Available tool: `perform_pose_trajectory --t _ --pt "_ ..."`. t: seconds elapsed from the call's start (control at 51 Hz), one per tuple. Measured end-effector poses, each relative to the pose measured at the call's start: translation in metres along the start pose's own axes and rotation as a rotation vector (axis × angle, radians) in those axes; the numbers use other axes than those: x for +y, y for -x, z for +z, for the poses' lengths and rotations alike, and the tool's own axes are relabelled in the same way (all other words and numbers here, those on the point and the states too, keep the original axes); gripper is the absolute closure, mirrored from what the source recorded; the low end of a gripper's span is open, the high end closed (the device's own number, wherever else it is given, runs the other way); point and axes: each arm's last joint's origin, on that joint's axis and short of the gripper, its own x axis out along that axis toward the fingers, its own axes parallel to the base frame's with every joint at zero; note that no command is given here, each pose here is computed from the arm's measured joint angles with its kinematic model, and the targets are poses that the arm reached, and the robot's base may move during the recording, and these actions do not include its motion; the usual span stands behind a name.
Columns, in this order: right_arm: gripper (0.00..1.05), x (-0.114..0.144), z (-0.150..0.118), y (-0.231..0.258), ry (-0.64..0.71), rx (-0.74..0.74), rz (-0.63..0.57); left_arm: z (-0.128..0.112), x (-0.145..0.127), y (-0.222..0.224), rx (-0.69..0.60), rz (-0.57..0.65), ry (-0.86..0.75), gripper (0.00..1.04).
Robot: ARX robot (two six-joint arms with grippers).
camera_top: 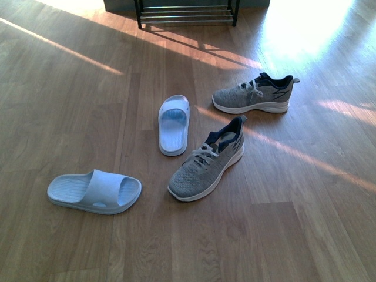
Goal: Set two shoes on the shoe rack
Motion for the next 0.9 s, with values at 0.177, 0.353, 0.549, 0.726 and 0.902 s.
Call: perform_pose_trajectory --t 0.177,0.353,0.549,0.726,0.902 --pt "0.09 0.0000 0.0000 0.0000 0.000 0.000 0.000 0.0000 0.0000 0.0000 0.000 0.000 0.000 0.09" --pt "0.09 0.0000 0.0000 0.0000 0.000 0.000 0.000 0.0000 0.0000 0.0000 0.000 0.000 0.000 0.09" --pt "0.09 0.0000 0.0000 0.0000 0.000 0.000 0.000 0.0000 0.0000 0.0000 0.000 0.000 0.000 0.09" --pt "0.09 0.0000 0.0000 0.0000 0.000 0.000 0.000 -0.0001 0.0000 0.0000 0.000 0.000 0.000 0.09" --pt "0.09 0.0000 0.0000 0.0000 0.000 0.000 0.000 0.0000 0.0000 0.0000 0.000 0.000 0.000 0.09"
